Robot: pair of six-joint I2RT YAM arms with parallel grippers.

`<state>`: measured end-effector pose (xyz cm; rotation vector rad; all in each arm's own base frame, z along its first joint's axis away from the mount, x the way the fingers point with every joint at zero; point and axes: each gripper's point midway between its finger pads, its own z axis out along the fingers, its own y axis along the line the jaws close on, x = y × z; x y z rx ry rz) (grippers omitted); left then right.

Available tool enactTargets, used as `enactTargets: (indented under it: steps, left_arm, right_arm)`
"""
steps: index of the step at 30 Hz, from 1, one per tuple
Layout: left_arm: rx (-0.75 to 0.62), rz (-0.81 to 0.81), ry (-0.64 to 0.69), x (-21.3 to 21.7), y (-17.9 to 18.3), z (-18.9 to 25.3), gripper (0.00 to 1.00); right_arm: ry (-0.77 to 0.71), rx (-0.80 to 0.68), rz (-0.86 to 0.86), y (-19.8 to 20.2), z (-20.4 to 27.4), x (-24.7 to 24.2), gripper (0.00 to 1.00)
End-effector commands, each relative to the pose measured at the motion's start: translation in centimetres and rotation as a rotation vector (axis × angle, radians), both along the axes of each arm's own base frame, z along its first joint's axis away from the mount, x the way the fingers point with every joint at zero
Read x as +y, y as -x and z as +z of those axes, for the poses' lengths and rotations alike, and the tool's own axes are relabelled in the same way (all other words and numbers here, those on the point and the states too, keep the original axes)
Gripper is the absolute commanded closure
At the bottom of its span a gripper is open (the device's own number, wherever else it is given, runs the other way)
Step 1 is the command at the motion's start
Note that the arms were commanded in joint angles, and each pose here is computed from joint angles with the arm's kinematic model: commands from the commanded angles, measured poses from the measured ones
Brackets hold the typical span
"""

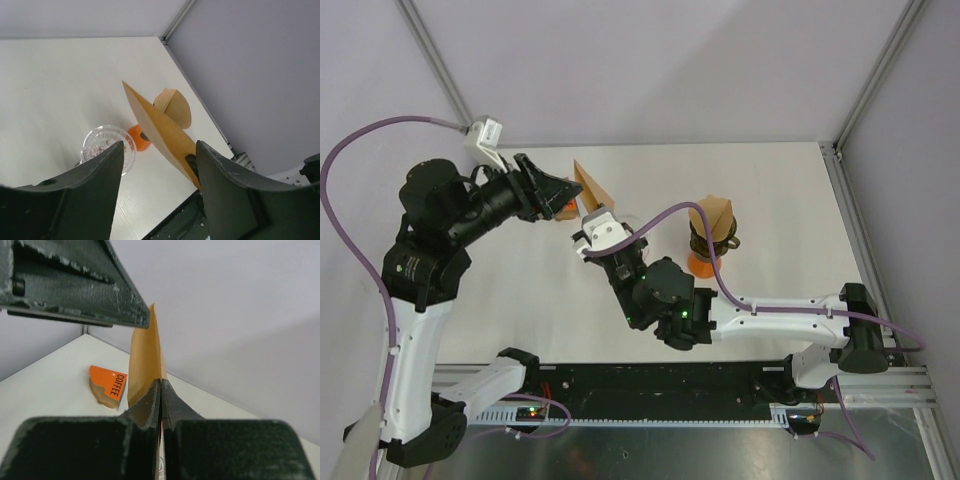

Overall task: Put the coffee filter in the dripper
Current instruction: Place the coffee filter in the coffee dripper.

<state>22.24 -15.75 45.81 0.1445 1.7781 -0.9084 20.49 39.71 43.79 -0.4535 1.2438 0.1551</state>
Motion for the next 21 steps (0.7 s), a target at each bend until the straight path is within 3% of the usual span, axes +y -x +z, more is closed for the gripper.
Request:
enactTargets:
  steps: [1, 11, 21]
  left_arm:
    - [0.022, -0.023, 0.027, -0.3, 0.3, -0.7, 0.38]
    - [0.089, -0.021, 0.03, -0.5, -0.1, -2.9, 0.46]
    - [0.165, 0.007, 0.041, -0.4, -1.0, -5.2, 0.49]
  right_arm:
    - [-0.086, 0.008, -0.005, -0.1, 2.2, -0.9, 1.0]
    - [-0.079, 0.007, 0.01, 0.3, 2.1, -0.3, 1.0]
    - [0.083, -0.04, -0.032, 0.9, 0.8, 2.4, 1.0]
